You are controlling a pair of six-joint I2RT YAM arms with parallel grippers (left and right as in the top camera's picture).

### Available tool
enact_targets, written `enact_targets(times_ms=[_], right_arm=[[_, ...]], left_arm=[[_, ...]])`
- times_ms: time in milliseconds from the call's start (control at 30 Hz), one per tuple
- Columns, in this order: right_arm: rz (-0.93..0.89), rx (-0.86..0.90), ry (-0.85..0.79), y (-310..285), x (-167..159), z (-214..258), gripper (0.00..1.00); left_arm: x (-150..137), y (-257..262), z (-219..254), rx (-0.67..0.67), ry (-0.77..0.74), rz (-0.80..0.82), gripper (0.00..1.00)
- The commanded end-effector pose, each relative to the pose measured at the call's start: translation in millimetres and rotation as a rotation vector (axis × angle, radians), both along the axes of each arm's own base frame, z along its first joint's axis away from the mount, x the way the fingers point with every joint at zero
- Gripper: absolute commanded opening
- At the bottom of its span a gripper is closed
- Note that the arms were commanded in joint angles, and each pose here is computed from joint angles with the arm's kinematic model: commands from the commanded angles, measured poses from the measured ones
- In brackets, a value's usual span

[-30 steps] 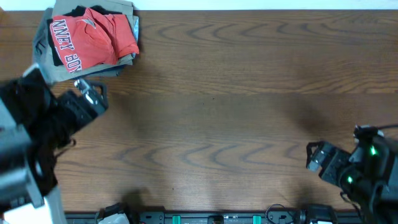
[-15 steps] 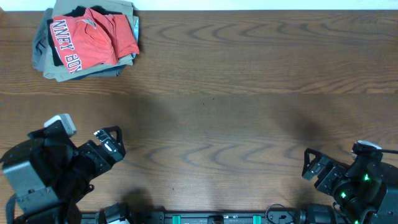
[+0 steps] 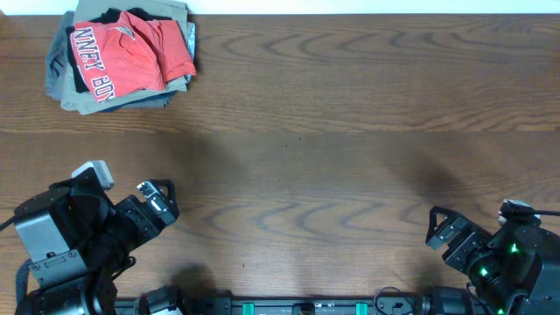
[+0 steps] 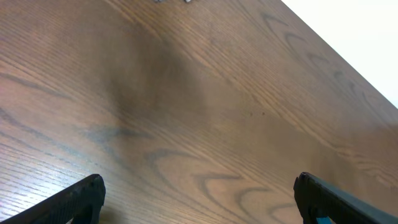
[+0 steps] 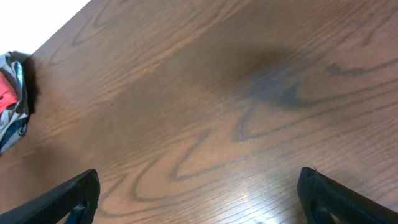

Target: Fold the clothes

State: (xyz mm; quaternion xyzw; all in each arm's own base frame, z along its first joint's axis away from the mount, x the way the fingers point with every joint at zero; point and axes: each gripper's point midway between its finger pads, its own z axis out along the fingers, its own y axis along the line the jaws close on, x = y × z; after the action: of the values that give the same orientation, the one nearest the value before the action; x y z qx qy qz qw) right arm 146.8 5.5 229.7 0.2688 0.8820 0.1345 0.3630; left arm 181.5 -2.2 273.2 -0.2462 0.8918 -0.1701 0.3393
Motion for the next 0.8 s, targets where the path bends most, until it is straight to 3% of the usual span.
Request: enact_targets(times_ms=[0,767], right_arm=[[-0.030,0.005,0.004,-3,-1,-2,0.99],[0.084,0.004,-0.016,13,-7,0,0.99]], left_arm=[[0,2,-1,0.019,0.001,-0.010,0.98],[1,2,-1,0.019,0.002,-0.010,0.98]])
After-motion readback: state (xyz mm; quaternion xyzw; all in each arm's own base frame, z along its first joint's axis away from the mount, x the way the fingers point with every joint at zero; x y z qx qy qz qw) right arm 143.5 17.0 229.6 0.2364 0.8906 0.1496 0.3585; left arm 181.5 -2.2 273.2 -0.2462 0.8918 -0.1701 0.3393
